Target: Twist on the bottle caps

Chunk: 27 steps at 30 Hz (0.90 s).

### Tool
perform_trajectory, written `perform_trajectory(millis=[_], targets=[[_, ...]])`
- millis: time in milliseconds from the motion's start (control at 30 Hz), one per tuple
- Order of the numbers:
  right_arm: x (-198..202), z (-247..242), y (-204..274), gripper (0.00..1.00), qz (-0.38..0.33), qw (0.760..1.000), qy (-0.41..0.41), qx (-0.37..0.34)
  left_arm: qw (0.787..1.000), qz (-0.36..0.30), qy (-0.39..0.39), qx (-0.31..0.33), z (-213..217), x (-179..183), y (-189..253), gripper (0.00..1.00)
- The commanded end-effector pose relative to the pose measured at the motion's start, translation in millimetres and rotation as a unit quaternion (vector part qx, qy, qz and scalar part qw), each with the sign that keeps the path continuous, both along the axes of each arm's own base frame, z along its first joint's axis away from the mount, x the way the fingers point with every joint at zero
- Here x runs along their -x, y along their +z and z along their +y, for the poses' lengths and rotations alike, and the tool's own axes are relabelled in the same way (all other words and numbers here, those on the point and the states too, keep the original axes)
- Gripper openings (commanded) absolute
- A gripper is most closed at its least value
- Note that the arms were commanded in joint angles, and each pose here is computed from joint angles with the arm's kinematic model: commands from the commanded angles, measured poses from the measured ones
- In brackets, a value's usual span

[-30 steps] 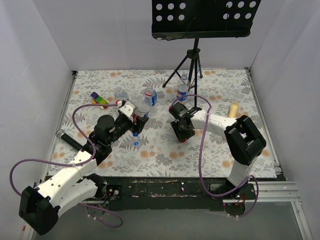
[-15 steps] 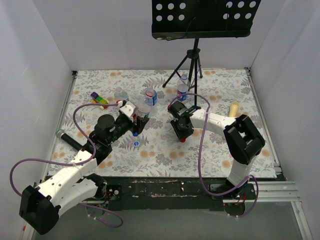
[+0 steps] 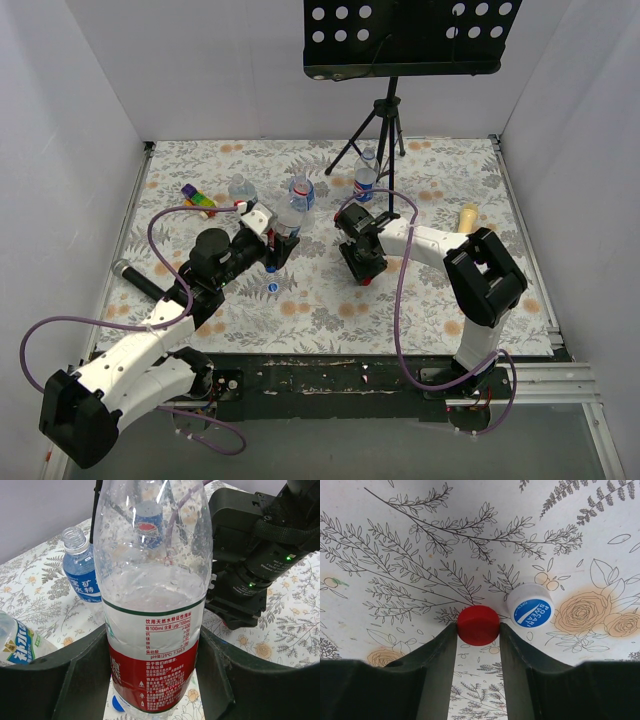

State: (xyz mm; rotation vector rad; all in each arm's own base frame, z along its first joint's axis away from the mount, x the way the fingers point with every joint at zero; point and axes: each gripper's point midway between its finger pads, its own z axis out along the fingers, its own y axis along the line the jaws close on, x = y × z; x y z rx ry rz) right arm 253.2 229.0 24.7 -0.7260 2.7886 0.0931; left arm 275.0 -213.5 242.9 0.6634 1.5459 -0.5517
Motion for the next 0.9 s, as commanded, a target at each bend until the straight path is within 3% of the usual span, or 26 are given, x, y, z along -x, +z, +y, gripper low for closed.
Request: perform_trajectory(millis=[0,67,133,200,500,733,867], targets=[[-5.7,4.2,5.4,0.43,-0.005,1.0,0.008,-0.001,1.0,-0.009,-0.005,0.006,-1.0,-0.2,10.1,0.38],[-6.4,3.2,7.7,0.38,-0.008,1.0,0.008,0.0,1.0,-0.009,-0.007,0.005,-1.0,0.4,9.1,0.38],[-6.2,2.3,12.3,0.28,-0.011,1.0,0.01,0.0,1.0,-0.008,-0.011,0.004,-2.2,1.0,8.1,0.37],[-6.3,3.3,23.0,0.25,-0.019,1.0,0.016,-0.01,1.0,-0.01,-0.017,0.003,-3.5,2.5,8.7,0.37],[11.8,9.1,115.6,0.24,-0.092,0.984,0.099,-0.115,0.994,-0.036,-0.096,-0.028,-15.8,23.0,4.0,0.39],[45.8,10.2,213.0,0.24,-0.165,0.939,0.214,-0.212,0.976,-0.074,-0.201,-0.051,-28.9,56.1,2.0,0.39],[66.7,12.8,271.9,0.24,-0.214,0.897,0.282,-0.266,0.966,-0.094,-0.236,-0.05,-32.5,73.8,8.8,0.39]])
